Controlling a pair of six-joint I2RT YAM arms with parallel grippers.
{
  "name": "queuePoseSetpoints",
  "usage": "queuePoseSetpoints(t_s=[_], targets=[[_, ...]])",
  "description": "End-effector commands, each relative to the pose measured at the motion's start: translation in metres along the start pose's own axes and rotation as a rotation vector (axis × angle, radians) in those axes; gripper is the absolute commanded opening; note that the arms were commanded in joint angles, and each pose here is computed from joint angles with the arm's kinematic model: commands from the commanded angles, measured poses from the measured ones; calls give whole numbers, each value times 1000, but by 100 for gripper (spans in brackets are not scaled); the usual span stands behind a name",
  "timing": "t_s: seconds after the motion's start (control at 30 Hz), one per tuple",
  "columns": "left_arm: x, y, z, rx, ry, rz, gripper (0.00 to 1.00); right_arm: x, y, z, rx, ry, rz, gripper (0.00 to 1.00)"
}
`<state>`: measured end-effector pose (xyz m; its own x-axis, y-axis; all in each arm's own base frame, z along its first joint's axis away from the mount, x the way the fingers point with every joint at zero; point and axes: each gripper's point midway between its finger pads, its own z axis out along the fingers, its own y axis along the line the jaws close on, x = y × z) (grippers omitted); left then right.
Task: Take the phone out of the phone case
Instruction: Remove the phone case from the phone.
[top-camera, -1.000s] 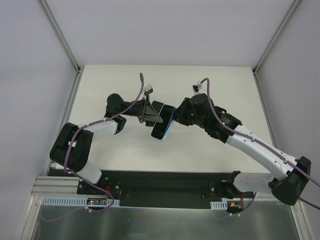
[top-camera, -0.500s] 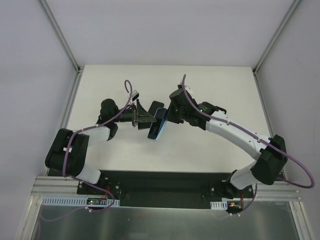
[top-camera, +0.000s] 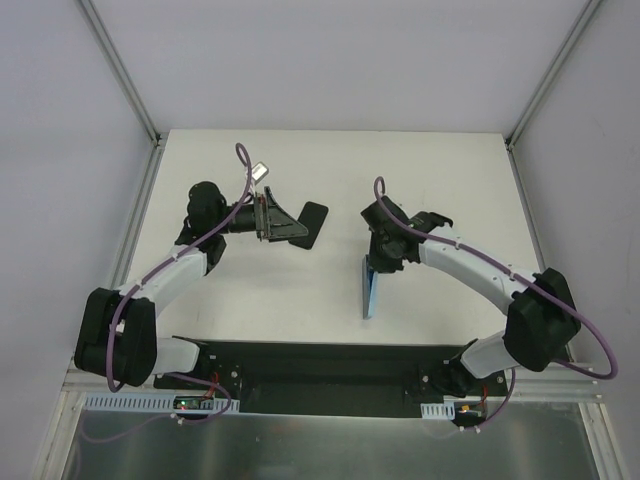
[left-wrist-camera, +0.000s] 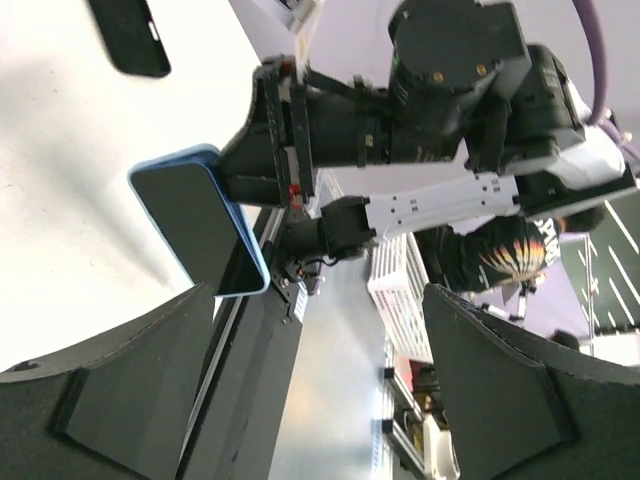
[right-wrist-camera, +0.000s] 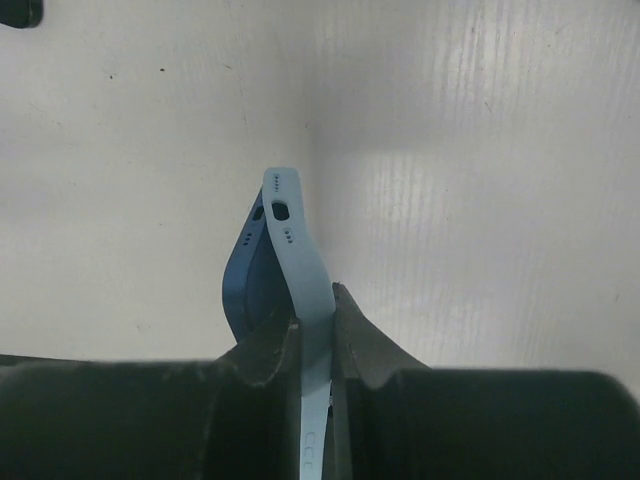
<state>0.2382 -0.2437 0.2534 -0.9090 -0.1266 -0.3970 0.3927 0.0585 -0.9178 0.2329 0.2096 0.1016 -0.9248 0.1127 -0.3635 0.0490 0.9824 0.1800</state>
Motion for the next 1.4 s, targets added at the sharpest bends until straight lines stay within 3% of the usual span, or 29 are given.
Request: queuePoseSetpoints(t_s=[0.0,0.2,0.63,0.8,1.37], targets=[[-9,16,-3,-143,-39,39,83,-16,0,-20,23,-59,-42,1],[-11,36,-9,-281,-62,18,83,-14,-8,-4,113,-36,-59,1],[-3,43,-13,-320,-55,8,83,20,-34,52,312,92,-130,4],[-2,45,-14,-323,-50,6,83,32,-43,59,322,121,-135,12],[1,48,-14,-327,-40,-6,83,74,-60,90,359,260,-172,18]])
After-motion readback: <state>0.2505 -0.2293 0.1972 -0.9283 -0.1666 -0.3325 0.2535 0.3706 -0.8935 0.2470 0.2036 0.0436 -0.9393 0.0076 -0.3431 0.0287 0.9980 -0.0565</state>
